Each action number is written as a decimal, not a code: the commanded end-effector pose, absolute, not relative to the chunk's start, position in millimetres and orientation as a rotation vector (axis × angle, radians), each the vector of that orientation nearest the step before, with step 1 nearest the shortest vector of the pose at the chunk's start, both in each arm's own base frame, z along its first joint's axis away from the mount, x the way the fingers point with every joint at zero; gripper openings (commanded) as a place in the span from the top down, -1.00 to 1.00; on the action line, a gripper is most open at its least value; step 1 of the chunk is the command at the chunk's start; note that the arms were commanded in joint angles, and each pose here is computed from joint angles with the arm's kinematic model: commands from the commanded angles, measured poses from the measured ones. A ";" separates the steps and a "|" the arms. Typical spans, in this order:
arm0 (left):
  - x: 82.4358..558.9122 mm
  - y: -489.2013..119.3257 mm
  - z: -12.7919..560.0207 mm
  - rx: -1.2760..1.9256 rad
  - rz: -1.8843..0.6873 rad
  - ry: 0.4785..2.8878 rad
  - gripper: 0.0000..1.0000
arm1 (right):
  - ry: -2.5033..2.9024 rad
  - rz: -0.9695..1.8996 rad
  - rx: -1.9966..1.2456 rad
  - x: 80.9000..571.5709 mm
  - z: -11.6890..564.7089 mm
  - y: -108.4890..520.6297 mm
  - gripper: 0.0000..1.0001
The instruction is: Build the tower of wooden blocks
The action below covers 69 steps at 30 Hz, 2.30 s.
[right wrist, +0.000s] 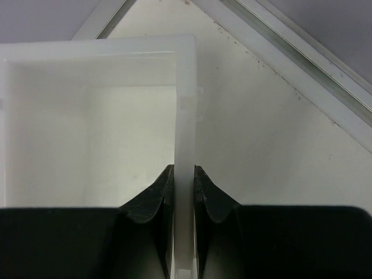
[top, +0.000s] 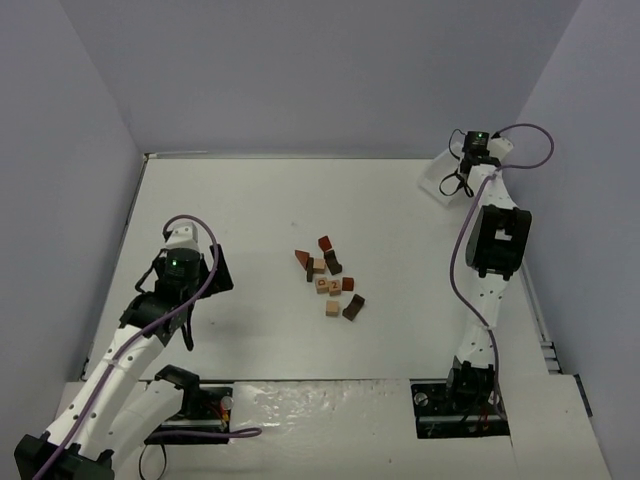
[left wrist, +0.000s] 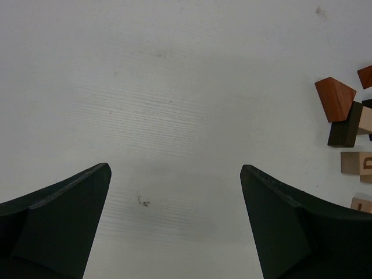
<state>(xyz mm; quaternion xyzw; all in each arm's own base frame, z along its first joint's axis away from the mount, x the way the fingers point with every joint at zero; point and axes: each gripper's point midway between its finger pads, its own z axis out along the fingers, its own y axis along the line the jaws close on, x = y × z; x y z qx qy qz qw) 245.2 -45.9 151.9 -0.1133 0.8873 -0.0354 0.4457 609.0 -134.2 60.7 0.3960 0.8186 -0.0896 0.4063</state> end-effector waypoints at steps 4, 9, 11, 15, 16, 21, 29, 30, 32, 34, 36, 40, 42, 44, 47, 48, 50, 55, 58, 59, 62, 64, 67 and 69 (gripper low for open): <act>267.2 -56.8 188.2 -0.276 -0.155 2.100 -0.86 | 1.982 -0.098 0.970 632.7 95.5 -136.0 0.09; 274.3 -69.1 196.7 -0.261 -0.226 2.084 -0.86 | 1.995 -0.089 0.807 624.5 144.6 -113.5 -0.45; 276.8 -73.3 200.2 -0.254 -0.249 2.077 -0.86 | 1.983 -0.103 0.742 614.6 173.9 -104.4 -0.57; 280.6 -83.6 204.9 -0.234 -0.308 2.075 -0.85 | 2.025 -0.149 0.571 575.0 206.3 -65.2 -0.63; 281.3 -85.9 205.6 -0.231 -0.322 2.074 -0.85 | 2.044 -0.161 0.520 563.0 209.1 -52.6 -0.63; 281.3 -95.6 208.4 -0.206 -0.379 2.074 -0.85 | 2.165 -0.104 0.388 490.4 185.0 12.7 -0.57; 275.2 -102.3 212.1 -0.160 -0.416 2.093 -0.86 | 2.307 0.091 0.314 391.6 141.5 105.7 -0.40; 274.4 -102.1 213.1 -0.157 -0.416 2.094 -0.85 | 2.325 0.114 0.308 379.6 137.0 119.1 -0.40; 272.3 -100.8 213.1 -0.155 -0.407 2.101 -0.85 | 2.372 0.121 0.322 353.6 116.9 144.4 -0.42; 270.3 -99.6 213.5 -0.156 -0.402 2.105 -0.86 | 2.404 0.106 0.346 332.0 98.3 162.6 -0.43; 266.7 -99.4 210.9 -0.154 -0.402 2.120 -0.85 | 2.427 0.068 0.351 318.3 84.7 171.9 -0.43; 259.9 -97.6 207.3 -0.157 -0.397 2.134 -0.85 | 2.444 0.037 0.391 301.5 69.6 188.4 -0.43; 255.7 -96.5 204.5 -0.160 -0.398 2.144 -0.85 | 2.457 0.021 0.411 293.5 61.1 193.8 -0.44; 252.2 -97.7 202.3 -0.159 -0.409 2.151 -0.85 | 2.470 0.004 0.430 288.4 53.7 194.5 -0.46; 247.7 -98.4 200.4 -0.163 -0.425 2.153 -0.86 | 2.501 -0.039 0.427 278.4 39.7 195.4 -0.45; 246.5 -98.4 199.3 -0.166 -0.428 2.155 -0.86 | 2.513 -0.050 0.426 274.8 35.3 195.8 -0.44; 244.3 -99.0 198.0 -0.169 -0.438 2.158 -0.86 | 2.536 -0.056 0.441 266.7 27.4 197.1 -0.42; 241.7 -99.5 195.9 -0.168 -0.446 2.161 -0.86 | 2.547 -0.083 0.459 252.2 21.4 193.3 -0.35; 241.0 -99.4 194.5 -0.172 -0.447 2.163 -0.86 | 2.565 -0.113 0.462 243.8 15.7 187.0 -0.28; 240.8 -99.4 194.1 -0.173 -0.448 2.163 -0.86 | 2.569 -0.118 0.461 241.7 14.2 186.1 -0.25; 240.5 -100.3 192.9 -0.170 -0.451 2.167 -0.86 | 2.568 -0.116 0.472 240.2 14.1 185.9 -0.09; 240.8 -100.9 193.0 -0.168 -0.451 2.169 -0.86 | 2.558 -0.111 0.478 241.7 16.7 186.2 0.00; 241.5 -101.7 192.7 -0.166 -0.451 2.170 -0.85 | 2.545 -0.114 0.478 244.5 19.1 186.2 0.14; 241.7 -102.6 192.1 -0.163 -0.454 2.172 -0.85 | 2.538 -0.103 0.481 246.8 22.0 188.2 0.31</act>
